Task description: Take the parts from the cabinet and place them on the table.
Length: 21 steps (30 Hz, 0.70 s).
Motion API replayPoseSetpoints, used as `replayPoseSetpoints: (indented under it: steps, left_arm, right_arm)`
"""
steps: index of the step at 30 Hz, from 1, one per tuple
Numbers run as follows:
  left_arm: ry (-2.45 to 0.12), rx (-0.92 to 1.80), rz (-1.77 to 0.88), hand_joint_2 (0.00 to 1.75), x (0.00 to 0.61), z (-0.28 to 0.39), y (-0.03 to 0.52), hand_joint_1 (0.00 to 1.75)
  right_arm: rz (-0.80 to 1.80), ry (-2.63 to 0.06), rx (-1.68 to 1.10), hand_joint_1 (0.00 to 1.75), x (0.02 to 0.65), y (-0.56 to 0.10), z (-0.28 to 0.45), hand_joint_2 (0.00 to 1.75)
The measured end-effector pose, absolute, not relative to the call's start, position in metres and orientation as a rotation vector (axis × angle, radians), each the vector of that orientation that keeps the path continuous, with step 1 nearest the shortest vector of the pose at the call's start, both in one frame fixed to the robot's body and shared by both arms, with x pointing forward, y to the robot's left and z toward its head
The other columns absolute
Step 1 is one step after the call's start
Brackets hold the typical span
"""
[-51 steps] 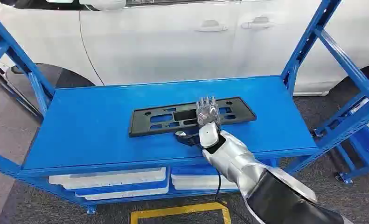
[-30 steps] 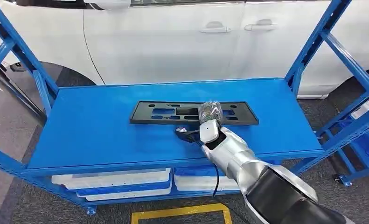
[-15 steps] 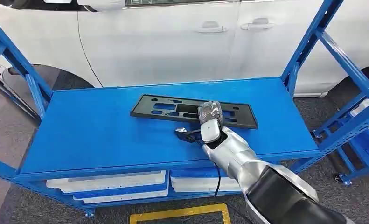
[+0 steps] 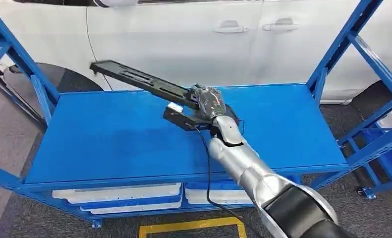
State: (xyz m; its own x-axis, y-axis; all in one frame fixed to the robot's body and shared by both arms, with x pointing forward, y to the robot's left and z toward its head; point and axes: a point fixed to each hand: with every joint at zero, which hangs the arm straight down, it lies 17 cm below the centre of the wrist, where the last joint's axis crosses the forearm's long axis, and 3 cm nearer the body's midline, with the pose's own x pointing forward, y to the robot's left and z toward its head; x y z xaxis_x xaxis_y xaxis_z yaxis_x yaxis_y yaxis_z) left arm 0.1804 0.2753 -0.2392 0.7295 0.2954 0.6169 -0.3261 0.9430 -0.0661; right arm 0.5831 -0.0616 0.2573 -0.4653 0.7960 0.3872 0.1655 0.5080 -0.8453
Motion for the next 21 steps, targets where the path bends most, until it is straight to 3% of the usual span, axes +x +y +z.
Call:
replayPoseSetpoints:
  steps: [3,9,16,21]
  left_arm:
    - [-0.697,0.043,0.411,1.75,0.179,-0.237,0.28,0.0]
    - [-0.786,0.121,0.511,1.75,0.18,-0.228,0.306,0.0]
    - [-0.782,0.175,0.531,1.75,0.176,-0.228,0.318,0.0]
    - [-0.784,0.185,0.526,1.75,0.173,-0.228,0.319,0.0]
  right_arm:
    - [0.655,-2.138,-0.29,1.75,0.541,-0.056,0.297,1.75]
    - [0.207,-2.415,0.436,1.75,0.431,-0.086,0.371,1.75]
    - [0.119,-2.448,0.795,1.75,0.365,-0.103,0.397,1.75]
    - [0.119,-2.47,0.862,1.75,0.344,-0.11,0.406,1.75]
